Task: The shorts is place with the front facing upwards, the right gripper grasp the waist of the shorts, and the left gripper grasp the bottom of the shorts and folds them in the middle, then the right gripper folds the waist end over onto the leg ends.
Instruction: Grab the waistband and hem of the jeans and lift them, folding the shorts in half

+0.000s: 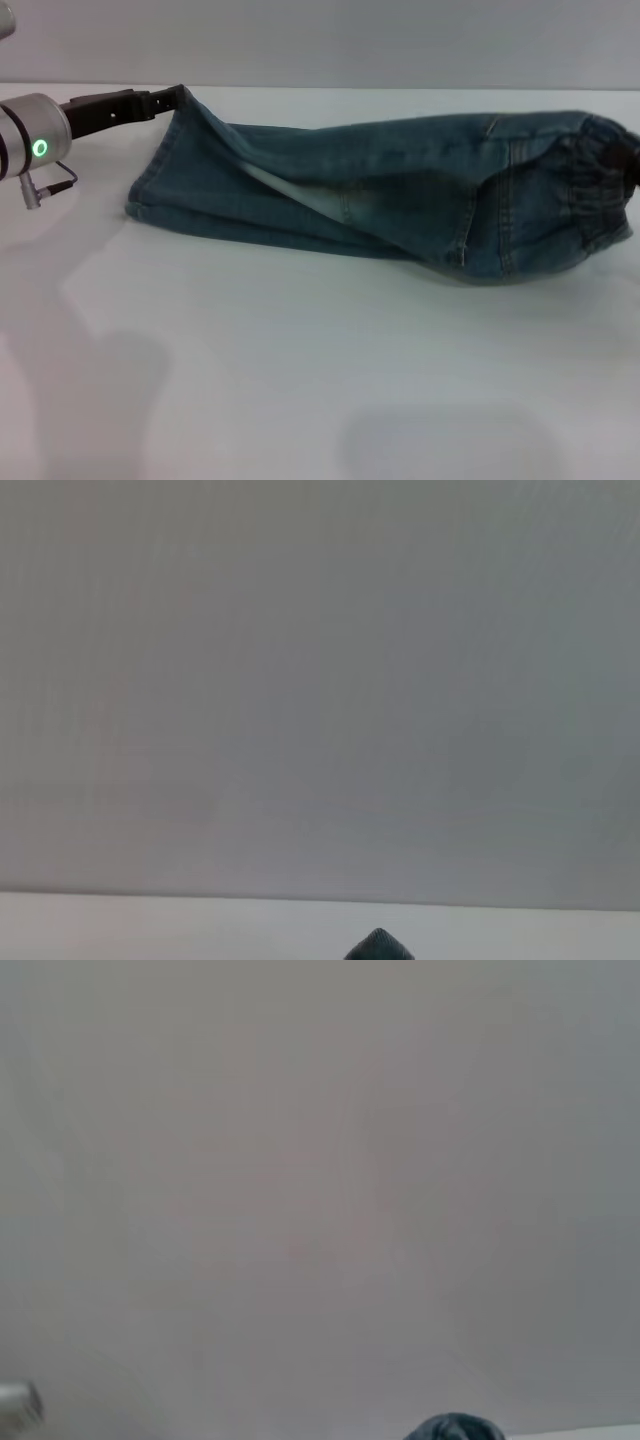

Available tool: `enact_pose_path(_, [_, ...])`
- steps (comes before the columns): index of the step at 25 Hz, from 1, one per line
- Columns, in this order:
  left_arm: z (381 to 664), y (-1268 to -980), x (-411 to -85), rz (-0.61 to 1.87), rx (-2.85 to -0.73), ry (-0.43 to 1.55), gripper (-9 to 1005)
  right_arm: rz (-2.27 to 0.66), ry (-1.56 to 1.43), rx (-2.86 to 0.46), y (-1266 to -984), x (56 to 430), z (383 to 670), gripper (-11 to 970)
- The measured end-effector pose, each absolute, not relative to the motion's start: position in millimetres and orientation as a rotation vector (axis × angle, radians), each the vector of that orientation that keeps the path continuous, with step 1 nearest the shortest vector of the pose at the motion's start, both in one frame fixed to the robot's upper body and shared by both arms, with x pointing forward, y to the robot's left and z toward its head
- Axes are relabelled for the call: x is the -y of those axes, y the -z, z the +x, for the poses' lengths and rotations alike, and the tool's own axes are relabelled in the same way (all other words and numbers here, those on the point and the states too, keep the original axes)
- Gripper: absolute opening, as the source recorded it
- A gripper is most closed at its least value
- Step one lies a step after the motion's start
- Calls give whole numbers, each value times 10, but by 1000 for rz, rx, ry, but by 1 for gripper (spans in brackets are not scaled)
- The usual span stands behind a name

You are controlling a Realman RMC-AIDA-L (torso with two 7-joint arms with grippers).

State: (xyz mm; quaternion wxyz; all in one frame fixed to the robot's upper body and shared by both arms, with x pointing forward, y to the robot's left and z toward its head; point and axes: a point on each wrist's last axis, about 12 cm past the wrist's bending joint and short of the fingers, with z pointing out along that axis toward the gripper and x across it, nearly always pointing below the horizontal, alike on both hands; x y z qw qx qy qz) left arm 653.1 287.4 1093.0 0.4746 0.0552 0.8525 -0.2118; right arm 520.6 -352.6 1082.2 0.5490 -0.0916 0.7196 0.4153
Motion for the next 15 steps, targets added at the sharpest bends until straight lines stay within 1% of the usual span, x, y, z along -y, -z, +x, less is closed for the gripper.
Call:
enact_pose_path(4, [6522, -10921, -2885, 132, -2087, 516, 814, -137, -1072, -1723, -10888, 3531, 5250, 1])
enact_pose_path(9, [6511, -10912, -2898, 131, -2088, 517, 818, -30, -1119, -1759, -10889, 3567, 5284, 1])
enact_pose_path(15, [6489, -10891, -2921, 132, -2093, 513, 817, 129, -1084, -1827, -10774, 3674, 5276, 2])
